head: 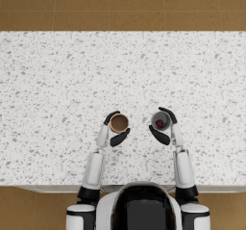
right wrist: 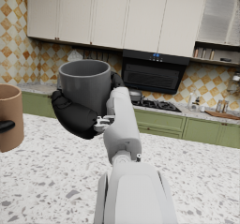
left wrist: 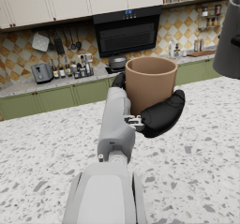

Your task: Pick up two cups and pour the berry on the right into the cup on the left

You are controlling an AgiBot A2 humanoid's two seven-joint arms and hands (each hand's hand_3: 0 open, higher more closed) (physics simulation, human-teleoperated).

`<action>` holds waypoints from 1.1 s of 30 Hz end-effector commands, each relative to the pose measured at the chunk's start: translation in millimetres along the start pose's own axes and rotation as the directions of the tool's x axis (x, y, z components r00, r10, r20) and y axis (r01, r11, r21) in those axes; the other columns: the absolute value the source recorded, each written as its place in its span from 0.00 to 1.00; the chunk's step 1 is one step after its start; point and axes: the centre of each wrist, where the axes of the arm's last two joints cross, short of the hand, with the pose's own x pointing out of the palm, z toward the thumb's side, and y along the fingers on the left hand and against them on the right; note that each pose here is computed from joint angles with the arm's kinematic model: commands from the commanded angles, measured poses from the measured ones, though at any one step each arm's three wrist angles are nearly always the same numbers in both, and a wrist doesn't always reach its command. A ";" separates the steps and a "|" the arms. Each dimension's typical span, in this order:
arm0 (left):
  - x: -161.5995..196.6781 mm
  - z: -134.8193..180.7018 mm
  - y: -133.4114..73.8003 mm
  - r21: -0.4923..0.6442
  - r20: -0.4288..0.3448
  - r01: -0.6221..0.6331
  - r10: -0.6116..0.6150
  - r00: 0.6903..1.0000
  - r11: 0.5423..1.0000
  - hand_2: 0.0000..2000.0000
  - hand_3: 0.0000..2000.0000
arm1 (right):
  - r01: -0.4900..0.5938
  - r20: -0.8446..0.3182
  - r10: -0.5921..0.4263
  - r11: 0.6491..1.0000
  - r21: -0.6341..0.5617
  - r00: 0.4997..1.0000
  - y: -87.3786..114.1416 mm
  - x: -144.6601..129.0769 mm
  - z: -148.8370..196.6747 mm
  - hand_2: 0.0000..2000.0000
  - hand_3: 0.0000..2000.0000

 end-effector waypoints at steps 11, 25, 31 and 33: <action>18.2 4.1 23.8 0.021 -0.031 0.057 -0.056 0.998 0.998 1.00 0.64 | -0.055 -0.296 0.015 0.991 -0.126 0.955 -56.8 21.6 29.7 1.00 0.64; 21.7 0.4 24.1 0.006 -0.025 0.066 -0.066 0.997 0.998 1.00 0.64 | -0.095 -0.661 -0.032 0.983 -0.155 0.750 -60.8 38.0 43.9 1.00 0.64; 20.5 -1.3 25.4 0.000 -0.022 0.055 -0.055 0.998 0.998 1.00 0.64 | -0.178 -0.838 -0.045 0.970 -0.167 0.544 -61.4 40.8 49.0 1.00 0.64; 20.9 -6.8 21.5 -0.021 -0.022 0.057 -0.058 0.998 0.998 1.00 0.64 | -0.190 -0.877 -0.058 0.967 -0.168 0.477 -60.1 41.3 49.7 1.00 0.64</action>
